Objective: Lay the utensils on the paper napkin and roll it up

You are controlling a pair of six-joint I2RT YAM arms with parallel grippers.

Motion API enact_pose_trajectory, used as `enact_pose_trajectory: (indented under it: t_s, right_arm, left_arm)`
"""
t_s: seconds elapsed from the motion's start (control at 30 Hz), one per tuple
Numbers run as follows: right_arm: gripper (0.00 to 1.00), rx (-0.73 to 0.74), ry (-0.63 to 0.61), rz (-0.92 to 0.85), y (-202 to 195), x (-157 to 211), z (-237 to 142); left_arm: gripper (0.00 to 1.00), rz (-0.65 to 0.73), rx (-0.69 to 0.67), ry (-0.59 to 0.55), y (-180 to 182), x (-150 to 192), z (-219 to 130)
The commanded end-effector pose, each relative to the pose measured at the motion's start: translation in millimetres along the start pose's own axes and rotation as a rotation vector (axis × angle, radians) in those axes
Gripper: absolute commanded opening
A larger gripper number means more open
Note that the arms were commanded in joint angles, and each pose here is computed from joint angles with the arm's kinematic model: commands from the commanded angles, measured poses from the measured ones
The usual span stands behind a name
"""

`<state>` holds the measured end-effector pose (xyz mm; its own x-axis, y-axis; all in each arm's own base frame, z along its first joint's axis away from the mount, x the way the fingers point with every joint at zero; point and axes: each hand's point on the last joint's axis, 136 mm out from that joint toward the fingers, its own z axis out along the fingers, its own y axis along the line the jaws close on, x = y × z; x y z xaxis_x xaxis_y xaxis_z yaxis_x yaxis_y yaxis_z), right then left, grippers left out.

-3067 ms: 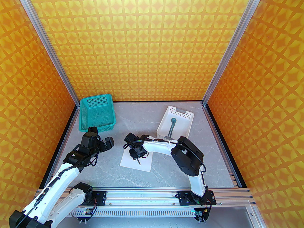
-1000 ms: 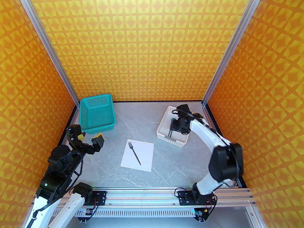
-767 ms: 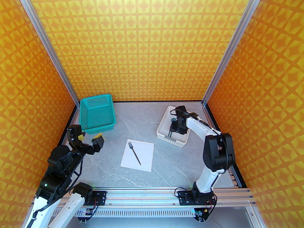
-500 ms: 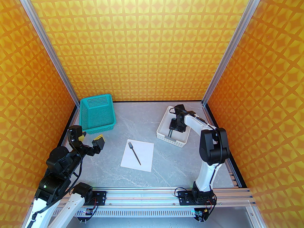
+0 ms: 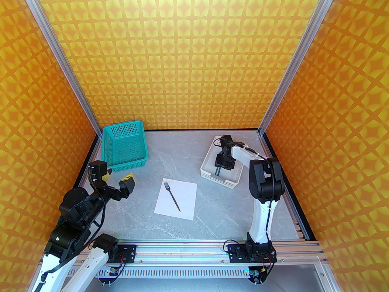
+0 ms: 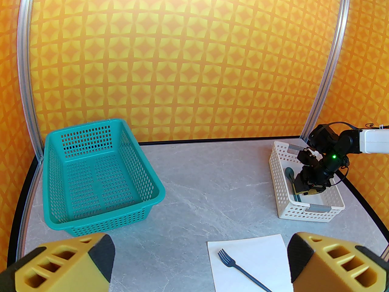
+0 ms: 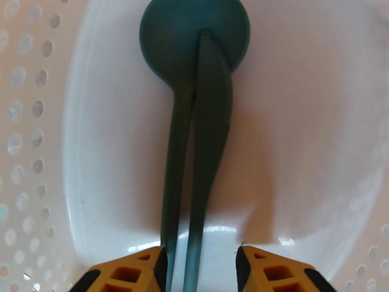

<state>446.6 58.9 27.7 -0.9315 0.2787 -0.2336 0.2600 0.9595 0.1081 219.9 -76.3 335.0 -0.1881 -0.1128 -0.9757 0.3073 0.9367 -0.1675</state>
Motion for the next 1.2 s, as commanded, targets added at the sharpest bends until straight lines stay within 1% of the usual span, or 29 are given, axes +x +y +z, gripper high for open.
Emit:
enact_pose_trajectory:
  t_s: [0.0, 0.5, 0.63, 0.9, 1.1, 1.17]
  right_arm:
    - [0.41, -0.008, 0.005, 0.016, 0.2, -5.6, 4.5]
    - [0.34, 0.004, 0.050, 0.016, -6.2, 4.1, 18.3]
    - [0.34, -0.006, 0.035, 0.015, -4.1, 1.0, 10.5]
    - [0.34, -0.032, -0.031, 0.010, 0.5, -11.9, -19.3]
    - [0.34, -0.026, -0.025, 0.018, -2.6, -8.9, -18.5]
    - [0.33, -0.025, -0.013, 0.018, -3.4, -5.6, -15.2]
  left_arm:
    - [0.99, 0.020, 0.015, -0.005, -2.5, -1.4, -1.5]
    - [0.99, 0.018, 0.015, 0.001, -2.4, -0.4, -0.5]
    - [0.99, 0.018, 0.012, 0.007, -1.8, 1.3, 0.2]
    - [0.99, 0.017, 0.013, 0.012, -1.7, 2.5, 1.7]
    - [0.99, 0.017, 0.012, 0.016, -1.5, 3.5, 1.5]
    - [0.99, 0.018, 0.011, 0.015, -1.5, 2.9, 0.9]
